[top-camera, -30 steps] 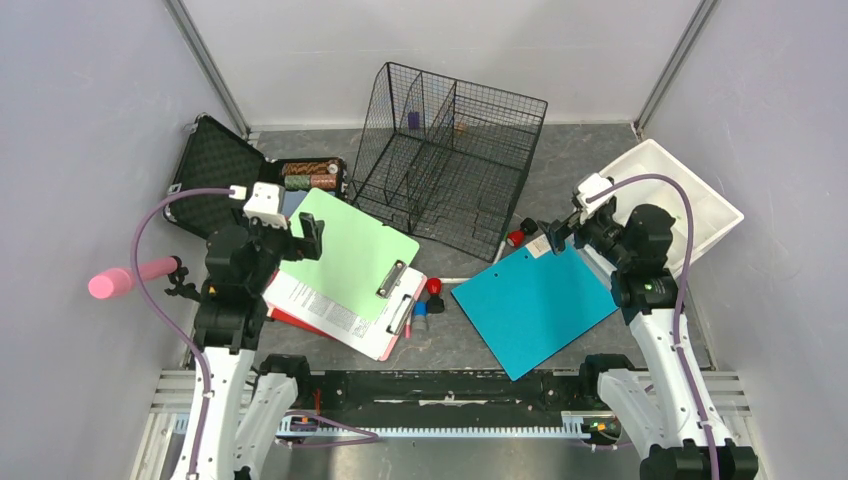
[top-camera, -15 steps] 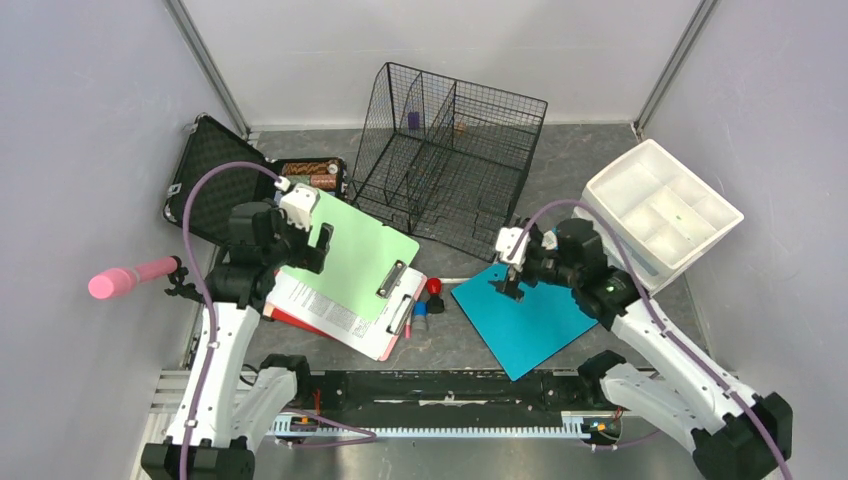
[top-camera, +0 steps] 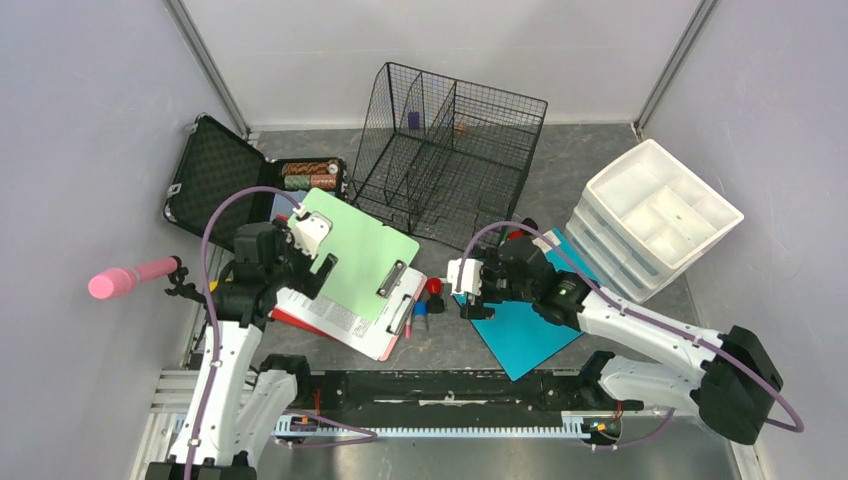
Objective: Organize the desk
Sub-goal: Pick up the folder from the center of the board.
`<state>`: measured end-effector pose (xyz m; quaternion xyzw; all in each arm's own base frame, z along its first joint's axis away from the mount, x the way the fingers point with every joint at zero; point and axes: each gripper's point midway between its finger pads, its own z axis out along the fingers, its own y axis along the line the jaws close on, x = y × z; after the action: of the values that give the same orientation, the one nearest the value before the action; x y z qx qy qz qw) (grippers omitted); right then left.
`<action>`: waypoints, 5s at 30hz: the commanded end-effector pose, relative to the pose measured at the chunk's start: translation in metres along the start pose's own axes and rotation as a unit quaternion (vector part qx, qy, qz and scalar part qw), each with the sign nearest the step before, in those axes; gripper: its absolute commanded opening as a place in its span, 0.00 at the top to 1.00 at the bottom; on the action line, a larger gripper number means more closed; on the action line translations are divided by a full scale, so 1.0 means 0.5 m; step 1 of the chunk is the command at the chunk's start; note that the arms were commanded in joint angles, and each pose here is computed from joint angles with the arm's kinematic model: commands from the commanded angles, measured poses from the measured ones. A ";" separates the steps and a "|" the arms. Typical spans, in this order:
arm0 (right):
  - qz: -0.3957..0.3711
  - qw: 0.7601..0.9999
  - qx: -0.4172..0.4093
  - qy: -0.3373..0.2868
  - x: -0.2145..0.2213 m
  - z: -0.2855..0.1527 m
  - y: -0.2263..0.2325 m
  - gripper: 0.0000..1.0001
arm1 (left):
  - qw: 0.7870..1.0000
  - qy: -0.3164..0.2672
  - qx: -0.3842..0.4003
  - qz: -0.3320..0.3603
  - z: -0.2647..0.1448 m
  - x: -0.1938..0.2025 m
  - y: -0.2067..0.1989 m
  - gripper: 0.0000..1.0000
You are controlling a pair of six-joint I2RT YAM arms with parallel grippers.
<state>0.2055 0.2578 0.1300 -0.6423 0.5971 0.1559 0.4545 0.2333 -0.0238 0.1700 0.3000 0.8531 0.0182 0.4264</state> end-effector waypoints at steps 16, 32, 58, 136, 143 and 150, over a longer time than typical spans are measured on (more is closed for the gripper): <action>0.098 0.995 0.004 -0.027 -0.117 0.118 -0.036 0.01 | 0.990 0.017 -0.057 -0.127 0.056 -0.044 0.066 0.00; 0.304 0.950 -0.029 -0.058 -0.130 0.215 -0.003 0.01 | 0.984 -0.036 -0.102 -0.138 0.057 -0.065 0.095 0.00; 0.409 0.912 -0.012 -0.039 -0.065 0.330 -0.063 0.01 | 0.987 -0.128 -0.041 -0.088 0.039 -0.091 0.031 0.00; 0.493 0.829 -0.137 -0.226 -0.197 0.276 -0.094 0.76 | 0.999 0.029 -0.009 0.010 0.165 0.096 0.002 0.00; 0.499 0.825 -0.130 -0.231 -0.196 0.261 -0.105 1.00 | 1.000 0.009 -0.013 0.010 0.148 0.080 0.002 0.00; 0.499 0.828 -0.114 -0.229 -0.190 0.242 -0.106 1.00 | 1.000 -0.028 0.001 -0.008 0.105 0.018 -0.001 0.00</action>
<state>0.2558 0.4109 0.1175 -0.2454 0.7281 0.5724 0.2863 0.2647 -0.0185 0.0969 0.2972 0.8580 0.0352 0.4175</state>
